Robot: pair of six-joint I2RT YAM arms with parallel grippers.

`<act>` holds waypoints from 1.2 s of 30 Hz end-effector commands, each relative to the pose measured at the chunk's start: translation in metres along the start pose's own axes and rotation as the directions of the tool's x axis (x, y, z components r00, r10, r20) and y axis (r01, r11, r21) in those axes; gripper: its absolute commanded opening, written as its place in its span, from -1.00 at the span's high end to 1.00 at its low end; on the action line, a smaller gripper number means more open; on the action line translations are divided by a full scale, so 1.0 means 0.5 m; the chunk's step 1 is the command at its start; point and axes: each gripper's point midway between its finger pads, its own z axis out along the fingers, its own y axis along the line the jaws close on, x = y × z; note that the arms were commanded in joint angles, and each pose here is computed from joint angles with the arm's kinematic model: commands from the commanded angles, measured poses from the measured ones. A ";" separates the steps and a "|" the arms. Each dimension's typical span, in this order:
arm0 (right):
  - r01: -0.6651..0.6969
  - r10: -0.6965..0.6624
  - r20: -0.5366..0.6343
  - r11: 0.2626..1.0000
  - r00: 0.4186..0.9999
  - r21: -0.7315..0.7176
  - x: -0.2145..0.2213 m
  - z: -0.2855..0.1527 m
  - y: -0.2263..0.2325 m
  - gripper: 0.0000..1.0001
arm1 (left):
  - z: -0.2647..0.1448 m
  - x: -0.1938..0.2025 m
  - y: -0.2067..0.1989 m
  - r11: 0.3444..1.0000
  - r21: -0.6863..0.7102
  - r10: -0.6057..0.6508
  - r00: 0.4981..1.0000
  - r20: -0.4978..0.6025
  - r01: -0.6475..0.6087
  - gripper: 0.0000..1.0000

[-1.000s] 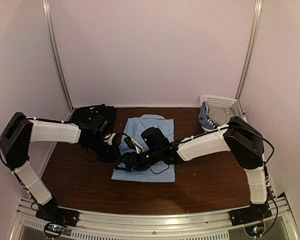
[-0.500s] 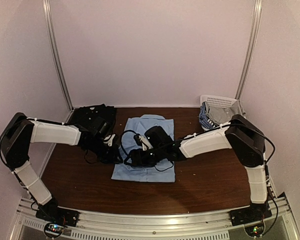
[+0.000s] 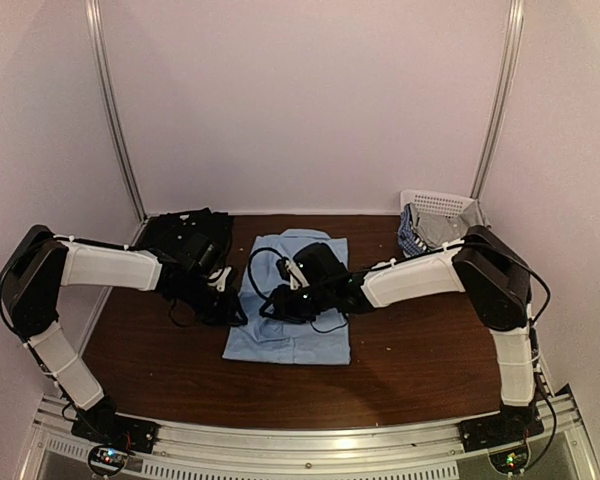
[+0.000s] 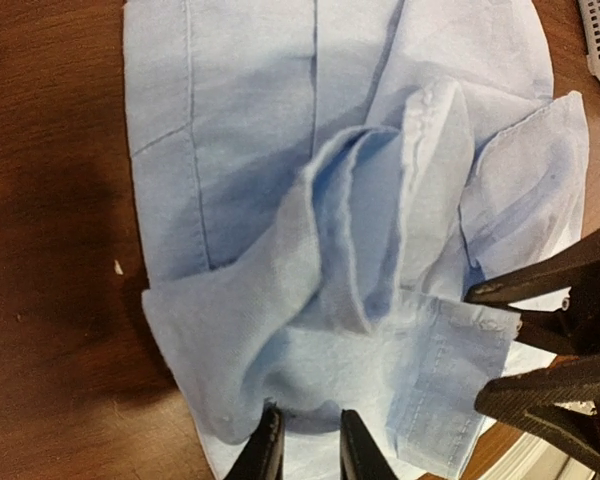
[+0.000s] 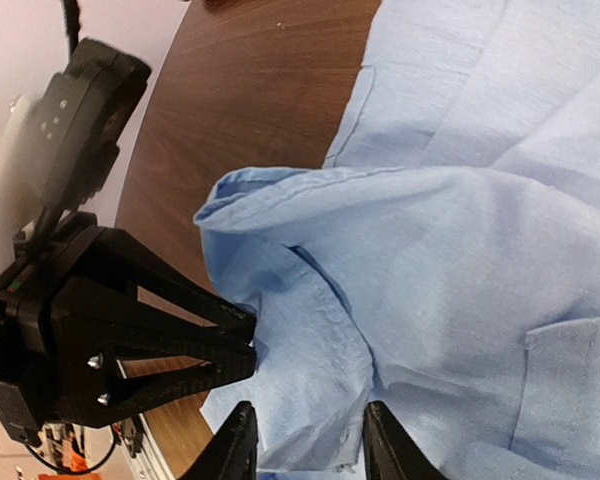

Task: Fold and stack the long sleeve shirts
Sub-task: Adjust the 2/3-rectangle-folded shirt at the center of the board.

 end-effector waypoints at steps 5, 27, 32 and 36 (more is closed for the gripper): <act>0.030 -0.030 0.019 1.000 0.999 0.009 -0.024 -0.005 0.020 0.78 | -0.007 -0.027 -0.020 0.999 0.029 0.019 0.999 0.030 -0.020 0.58; 0.225 -0.355 0.174 0.832 0.919 0.507 -0.202 -0.130 -0.091 1.00 | -0.084 -0.108 -0.052 0.999 0.015 0.031 0.989 0.143 -0.033 0.51; 0.200 -0.344 0.202 0.835 0.917 0.513 -0.199 -0.134 -0.109 1.00 | -0.056 -0.096 -0.038 1.000 0.008 0.028 0.994 0.109 -0.029 0.51; 0.203 -0.335 0.183 0.837 0.924 0.508 -0.190 -0.122 -0.115 0.71 | -0.028 -0.097 -0.027 1.000 0.002 0.027 0.995 0.092 -0.027 0.51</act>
